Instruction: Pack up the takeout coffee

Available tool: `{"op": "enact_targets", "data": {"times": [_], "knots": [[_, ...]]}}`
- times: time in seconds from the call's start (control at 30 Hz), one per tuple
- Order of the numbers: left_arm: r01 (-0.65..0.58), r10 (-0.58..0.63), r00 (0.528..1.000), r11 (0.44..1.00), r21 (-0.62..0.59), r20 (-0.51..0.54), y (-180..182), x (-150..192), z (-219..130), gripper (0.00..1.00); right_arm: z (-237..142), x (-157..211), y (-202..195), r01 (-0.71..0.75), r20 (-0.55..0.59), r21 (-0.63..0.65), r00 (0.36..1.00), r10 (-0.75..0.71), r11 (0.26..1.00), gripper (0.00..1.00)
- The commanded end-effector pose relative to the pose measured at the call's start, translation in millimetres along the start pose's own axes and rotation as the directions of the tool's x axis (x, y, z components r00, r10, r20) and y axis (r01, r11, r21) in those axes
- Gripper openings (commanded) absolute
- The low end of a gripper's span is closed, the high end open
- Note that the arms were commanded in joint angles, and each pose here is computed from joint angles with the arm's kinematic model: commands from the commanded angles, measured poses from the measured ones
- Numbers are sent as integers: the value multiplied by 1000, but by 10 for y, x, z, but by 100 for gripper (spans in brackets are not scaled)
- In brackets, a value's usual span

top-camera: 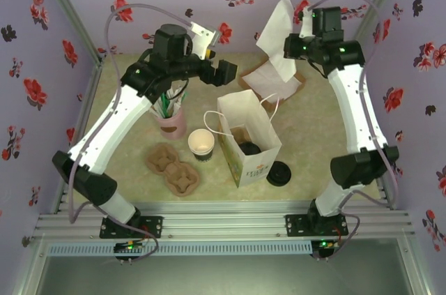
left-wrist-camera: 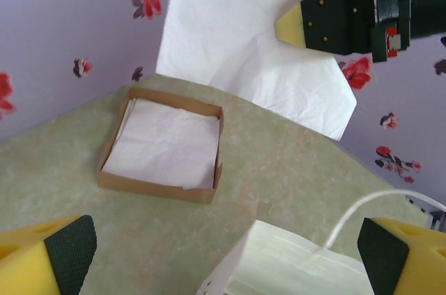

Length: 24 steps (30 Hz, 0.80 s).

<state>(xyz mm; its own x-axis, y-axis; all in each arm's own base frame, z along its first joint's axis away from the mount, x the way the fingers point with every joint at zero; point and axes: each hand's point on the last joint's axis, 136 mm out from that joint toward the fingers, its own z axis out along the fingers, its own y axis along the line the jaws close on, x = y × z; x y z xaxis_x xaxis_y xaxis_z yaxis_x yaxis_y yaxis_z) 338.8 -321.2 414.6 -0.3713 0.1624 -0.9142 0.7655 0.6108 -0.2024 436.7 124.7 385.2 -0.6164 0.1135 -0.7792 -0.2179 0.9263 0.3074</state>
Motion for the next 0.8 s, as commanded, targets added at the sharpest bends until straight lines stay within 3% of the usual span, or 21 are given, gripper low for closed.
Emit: {"op": "enact_targets", "data": {"times": [0.0,0.3,0.53,0.77], "knots": [[-146,146,989,989,-26,12,-185,-38,-271,99,-258,55,282,-9,-3,-152,1000,9,988,0],[-347,342,935,937,40,91,-822,-128,-767,99,-1035,227,861,-10,1,-416,1000,11,909,0],[-455,450,887,890,20,106,-1042,-123,-881,99,-1242,567,1231,-3,-88,-514,995,-50,858,0],[-572,571,820,817,65,37,-1178,116,-764,99,-1316,962,1531,23,-159,-592,977,-144,806,0]]}}
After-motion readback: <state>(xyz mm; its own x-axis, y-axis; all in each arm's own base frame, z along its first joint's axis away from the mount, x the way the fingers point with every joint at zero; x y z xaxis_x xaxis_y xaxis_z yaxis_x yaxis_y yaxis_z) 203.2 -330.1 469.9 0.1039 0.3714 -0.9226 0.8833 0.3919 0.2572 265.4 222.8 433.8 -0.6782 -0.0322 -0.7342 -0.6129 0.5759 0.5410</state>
